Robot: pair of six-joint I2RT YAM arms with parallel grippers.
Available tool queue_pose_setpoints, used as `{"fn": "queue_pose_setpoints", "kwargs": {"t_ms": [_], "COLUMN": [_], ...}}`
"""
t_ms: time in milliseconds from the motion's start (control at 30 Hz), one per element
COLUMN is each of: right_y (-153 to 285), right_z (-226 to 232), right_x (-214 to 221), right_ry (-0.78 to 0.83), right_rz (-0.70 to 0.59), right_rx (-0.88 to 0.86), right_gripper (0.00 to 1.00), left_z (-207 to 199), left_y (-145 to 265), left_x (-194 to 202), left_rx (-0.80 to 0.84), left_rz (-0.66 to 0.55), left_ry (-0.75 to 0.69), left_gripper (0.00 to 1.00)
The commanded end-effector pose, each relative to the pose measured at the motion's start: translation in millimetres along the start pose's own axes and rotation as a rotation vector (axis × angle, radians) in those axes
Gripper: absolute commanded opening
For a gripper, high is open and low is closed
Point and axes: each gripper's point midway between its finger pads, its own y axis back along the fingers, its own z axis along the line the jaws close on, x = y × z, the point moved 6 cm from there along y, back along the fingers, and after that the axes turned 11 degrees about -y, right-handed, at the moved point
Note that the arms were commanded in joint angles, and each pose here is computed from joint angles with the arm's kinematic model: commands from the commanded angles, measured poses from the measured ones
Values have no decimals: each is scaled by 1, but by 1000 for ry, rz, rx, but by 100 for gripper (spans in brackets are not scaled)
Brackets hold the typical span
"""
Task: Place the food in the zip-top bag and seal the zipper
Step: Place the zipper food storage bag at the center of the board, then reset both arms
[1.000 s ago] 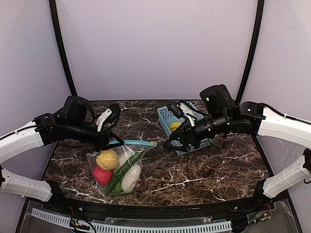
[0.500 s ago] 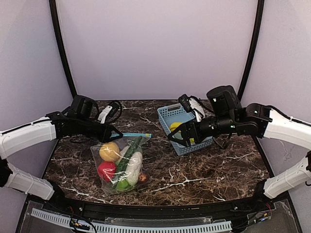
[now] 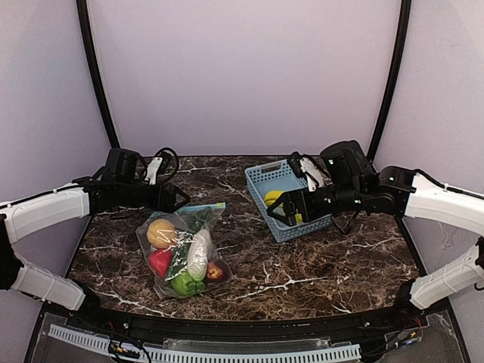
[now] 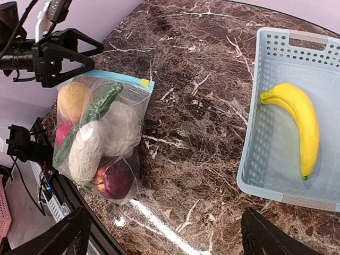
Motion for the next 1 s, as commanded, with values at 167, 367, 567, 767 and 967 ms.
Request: {"fn": "queue_pose_setpoints", "kwargs": {"t_ms": [167,367,567,767,967], "right_y": [-12,-17,-9,20,60], "right_z": [-26,-42,-70,-117,-165], "right_x": [-4,-6,-12,-19,-21], "right_ry": [-66,-98,-131,-201,-259], "right_rz": [-21,-21,-59,-152,-278], "right_rx": [41,64,122,213,322], "right_gripper": [98,99,99,99,99], "left_z": [42,60,73,77,67], "left_y": [37,59,85,118,160], "left_x": [7,14,17,21,18], "left_rx": [-222,-297,-370,-461,-616], "left_rz": [-26,-38,-56,-93,-173], "left_ry": [95,168,216,216,103], "left_gripper": [97,99,99,99,99]}}
